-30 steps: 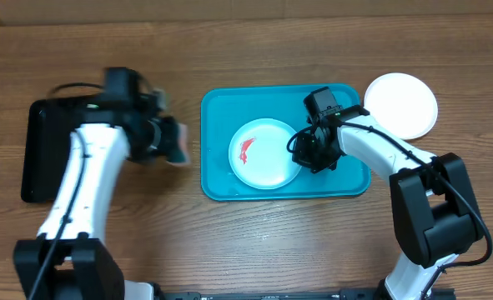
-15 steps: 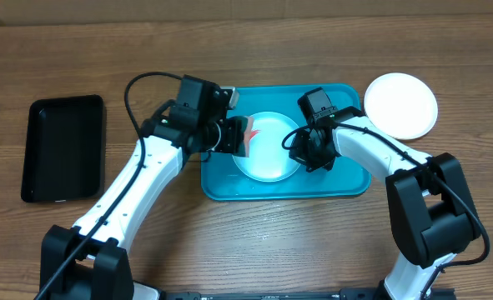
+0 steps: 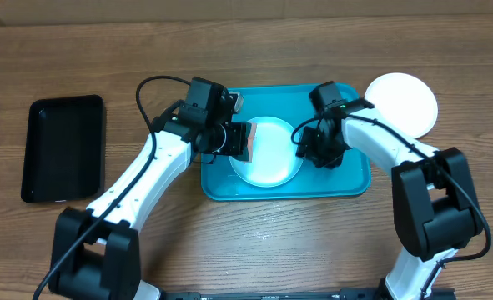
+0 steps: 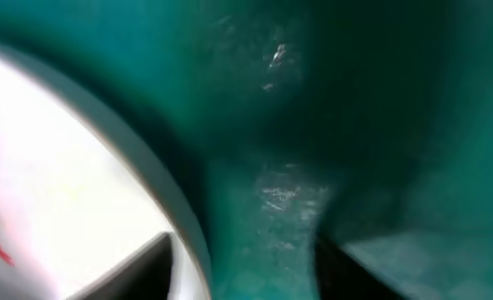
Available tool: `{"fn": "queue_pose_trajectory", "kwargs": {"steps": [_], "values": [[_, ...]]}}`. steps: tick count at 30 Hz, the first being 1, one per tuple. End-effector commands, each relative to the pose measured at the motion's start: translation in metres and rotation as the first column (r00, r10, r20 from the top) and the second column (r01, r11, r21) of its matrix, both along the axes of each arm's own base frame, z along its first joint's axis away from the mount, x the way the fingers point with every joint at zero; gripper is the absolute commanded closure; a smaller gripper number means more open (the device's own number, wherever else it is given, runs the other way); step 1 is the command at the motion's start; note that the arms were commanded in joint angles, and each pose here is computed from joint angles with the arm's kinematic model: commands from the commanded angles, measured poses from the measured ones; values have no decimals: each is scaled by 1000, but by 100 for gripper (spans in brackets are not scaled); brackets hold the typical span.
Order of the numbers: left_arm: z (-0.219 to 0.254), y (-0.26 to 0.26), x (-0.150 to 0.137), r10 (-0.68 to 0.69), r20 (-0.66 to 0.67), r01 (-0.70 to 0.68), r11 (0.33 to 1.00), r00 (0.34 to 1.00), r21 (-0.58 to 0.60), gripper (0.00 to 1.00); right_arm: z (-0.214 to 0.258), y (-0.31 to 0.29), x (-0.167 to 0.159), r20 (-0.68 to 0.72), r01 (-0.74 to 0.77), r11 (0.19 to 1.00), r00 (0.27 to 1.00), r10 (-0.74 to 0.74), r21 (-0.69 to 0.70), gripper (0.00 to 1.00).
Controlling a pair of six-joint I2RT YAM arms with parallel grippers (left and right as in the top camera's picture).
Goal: Clean dirty plates on tray and stack at the side
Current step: 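Scrub the light blue plate with the sponge while the right gripper holds it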
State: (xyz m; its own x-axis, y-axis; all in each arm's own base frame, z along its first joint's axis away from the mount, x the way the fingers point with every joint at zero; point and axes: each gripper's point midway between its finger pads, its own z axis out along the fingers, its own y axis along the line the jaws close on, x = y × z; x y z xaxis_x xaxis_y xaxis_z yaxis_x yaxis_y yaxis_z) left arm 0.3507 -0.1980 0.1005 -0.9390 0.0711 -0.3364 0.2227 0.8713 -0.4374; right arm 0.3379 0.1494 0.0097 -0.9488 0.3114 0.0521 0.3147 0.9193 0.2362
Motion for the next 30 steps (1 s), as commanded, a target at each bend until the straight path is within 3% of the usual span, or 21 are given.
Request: {"fn": "queue_pose_trajectory", "kwargs": {"steps": [1, 4, 10, 16, 23, 27, 30], "values": [[-9, -3, 0, -4, -25, 4, 1000, 1000, -8, 96, -14, 2, -6, -66, 100, 995, 993, -100, -7, 40], [-16, -3, 0, -3, -39, 3, 1000, 999, -2, 96, -18, 9, -11, -89, 157, 988, 984, -157, -13, 60], [-26, -3, 0, -3, -61, 3, 1000, 998, 6, 96, -34, 22, -25, -123, 178, 983, 976, -181, -35, 68], [-26, -4, 0, -4, -60, 4, 1000, 998, 6, 96, -34, 21, -26, -121, 141, 989, 982, -145, -38, 96], [-26, -7, 0, -14, -55, 14, 1000, 998, 4, 96, -34, 18, -15, -37, -71, 997, 997, 71, -14, 96], [-25, -11, 1, -11, -49, 10, 1000, 999, -11, 95, -34, 14, -14, 20, -311, 950, 950, 311, -22, 96], [-25, -11, 0, -12, -54, 12, 1000, 998, -9, 96, -34, 13, -13, 25, -311, 950, 950, 312, -24, 96]]}}
